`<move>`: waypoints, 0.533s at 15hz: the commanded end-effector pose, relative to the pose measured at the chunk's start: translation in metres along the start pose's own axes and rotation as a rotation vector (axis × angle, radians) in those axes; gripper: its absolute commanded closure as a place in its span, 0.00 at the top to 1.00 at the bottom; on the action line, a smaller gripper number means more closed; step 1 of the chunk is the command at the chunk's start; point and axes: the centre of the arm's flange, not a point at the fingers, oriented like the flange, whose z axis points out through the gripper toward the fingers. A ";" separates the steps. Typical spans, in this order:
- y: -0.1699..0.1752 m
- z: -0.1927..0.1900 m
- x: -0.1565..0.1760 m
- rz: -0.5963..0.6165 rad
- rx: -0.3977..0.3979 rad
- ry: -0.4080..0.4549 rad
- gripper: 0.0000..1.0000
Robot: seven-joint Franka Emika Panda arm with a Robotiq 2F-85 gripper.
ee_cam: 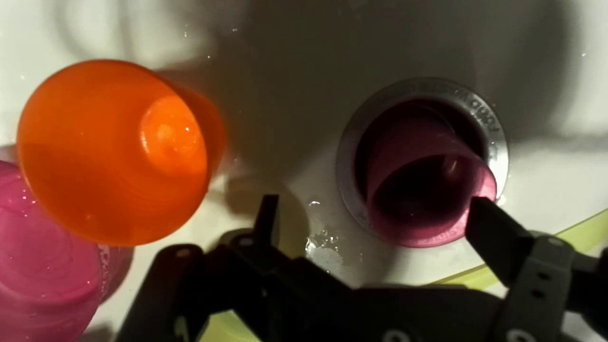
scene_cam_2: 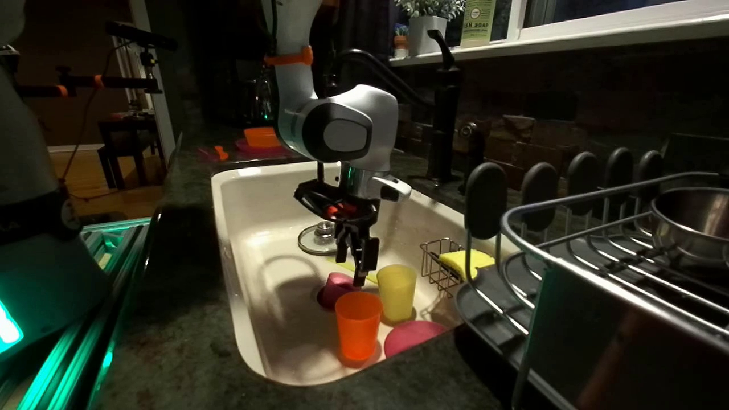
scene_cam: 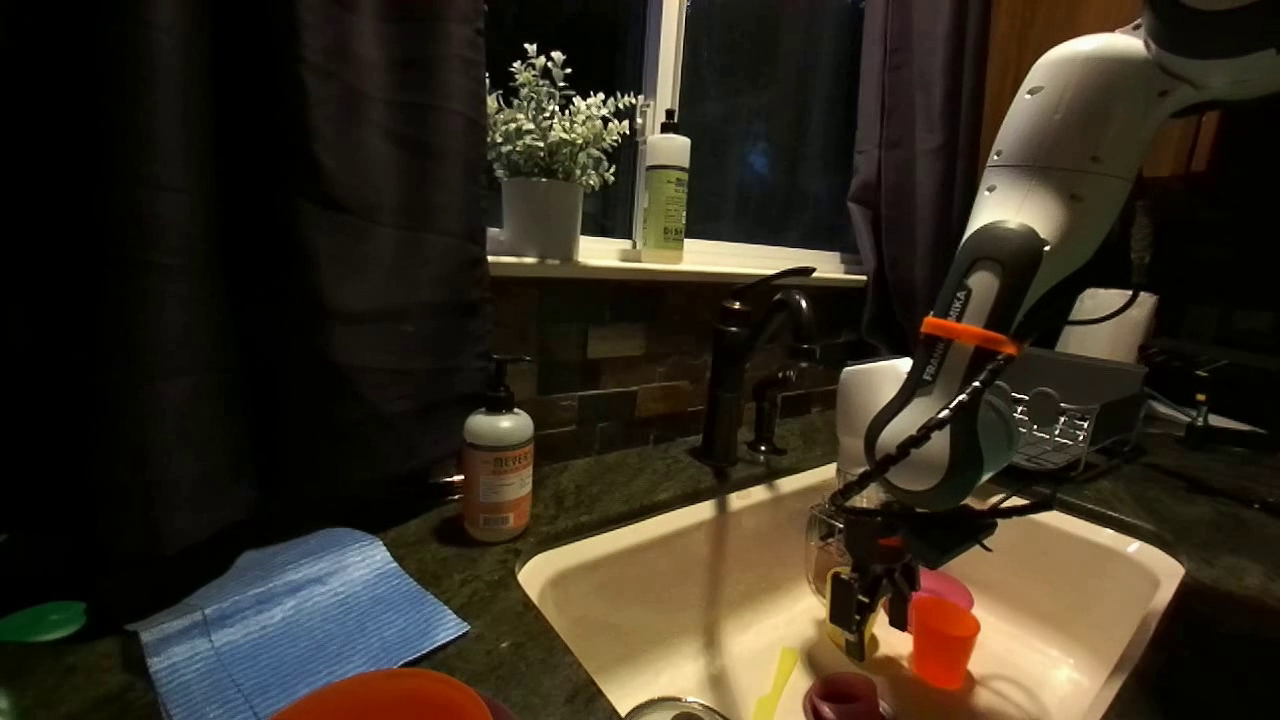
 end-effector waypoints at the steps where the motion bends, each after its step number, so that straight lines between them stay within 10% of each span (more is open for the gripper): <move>1: 0.000 0.014 0.000 0.030 0.018 0.002 1.00; 8: 0.004 0.031 0.008 0.037 0.055 -0.024 0.94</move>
